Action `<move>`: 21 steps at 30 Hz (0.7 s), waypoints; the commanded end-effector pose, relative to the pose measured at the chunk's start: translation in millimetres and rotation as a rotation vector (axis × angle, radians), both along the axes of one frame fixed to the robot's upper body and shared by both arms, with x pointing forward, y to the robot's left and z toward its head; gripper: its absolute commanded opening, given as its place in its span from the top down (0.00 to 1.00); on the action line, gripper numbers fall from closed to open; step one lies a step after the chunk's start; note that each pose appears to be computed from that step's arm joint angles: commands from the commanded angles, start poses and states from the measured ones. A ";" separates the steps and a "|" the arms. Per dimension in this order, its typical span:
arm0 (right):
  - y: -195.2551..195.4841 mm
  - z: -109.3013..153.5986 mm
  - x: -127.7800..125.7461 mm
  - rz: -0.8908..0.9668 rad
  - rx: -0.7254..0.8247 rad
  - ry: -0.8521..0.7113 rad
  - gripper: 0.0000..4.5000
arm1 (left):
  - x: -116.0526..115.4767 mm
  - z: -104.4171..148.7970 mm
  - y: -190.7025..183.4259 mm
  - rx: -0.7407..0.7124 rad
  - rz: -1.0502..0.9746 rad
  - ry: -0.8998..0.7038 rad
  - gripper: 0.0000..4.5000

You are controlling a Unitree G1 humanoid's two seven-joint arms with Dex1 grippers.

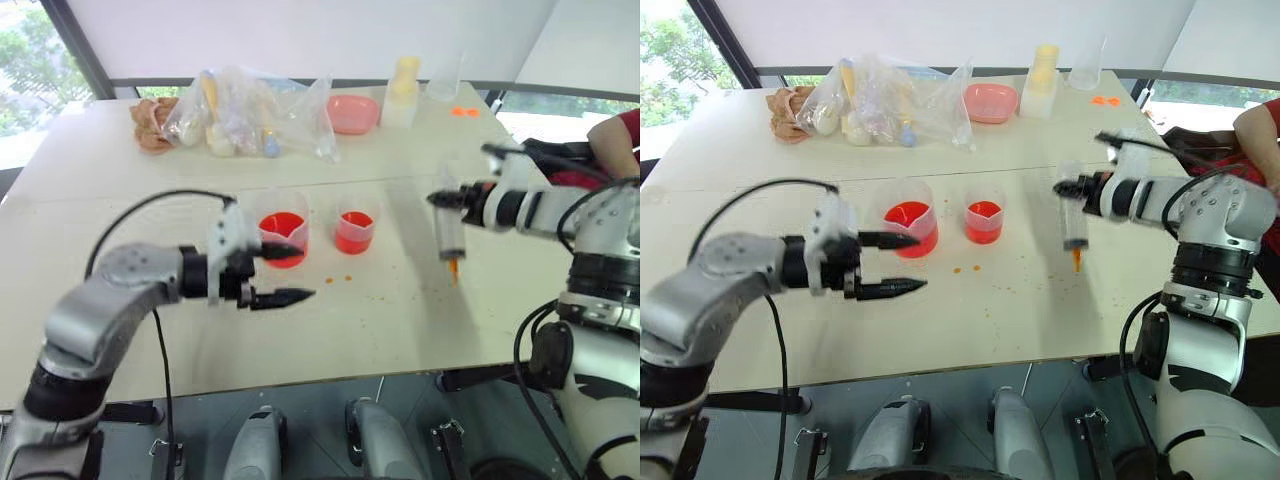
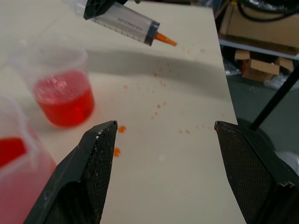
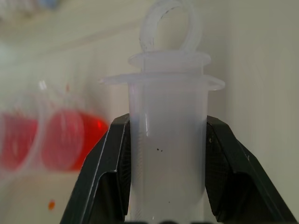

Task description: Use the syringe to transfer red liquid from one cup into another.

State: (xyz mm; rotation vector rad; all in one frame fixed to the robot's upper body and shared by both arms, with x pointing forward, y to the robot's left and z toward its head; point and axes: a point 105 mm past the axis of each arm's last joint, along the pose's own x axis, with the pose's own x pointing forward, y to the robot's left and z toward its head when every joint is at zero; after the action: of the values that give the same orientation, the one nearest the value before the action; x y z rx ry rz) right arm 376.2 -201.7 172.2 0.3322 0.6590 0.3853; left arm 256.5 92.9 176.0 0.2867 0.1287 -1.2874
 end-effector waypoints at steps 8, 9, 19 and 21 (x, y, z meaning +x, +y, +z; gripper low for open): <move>-9.6 -32.0 21.9 -0.028 -0.088 0.025 0.67 | -2.8 1.6 -12.2 -0.063 0.015 -0.049 0.23; -11.3 -32.9 23.3 -0.035 -0.102 0.018 0.56 | -1.9 1.1 -11.5 -0.066 0.025 -0.047 0.22; -13.0 -30.6 23.0 -0.038 -0.130 -0.021 0.02 | 5.9 4.2 -6.8 -0.094 0.070 -0.044 0.22; -13.3 -24.6 19.8 -0.014 -0.144 -0.050 0.02 | 8.0 5.4 -7.0 -0.113 0.077 -0.037 0.22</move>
State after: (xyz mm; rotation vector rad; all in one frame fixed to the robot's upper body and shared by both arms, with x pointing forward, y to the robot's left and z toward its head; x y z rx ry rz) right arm 396.8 -211.1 134.1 0.2198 0.6734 0.3234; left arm 264.4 86.3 169.6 0.2034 0.0896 -1.2081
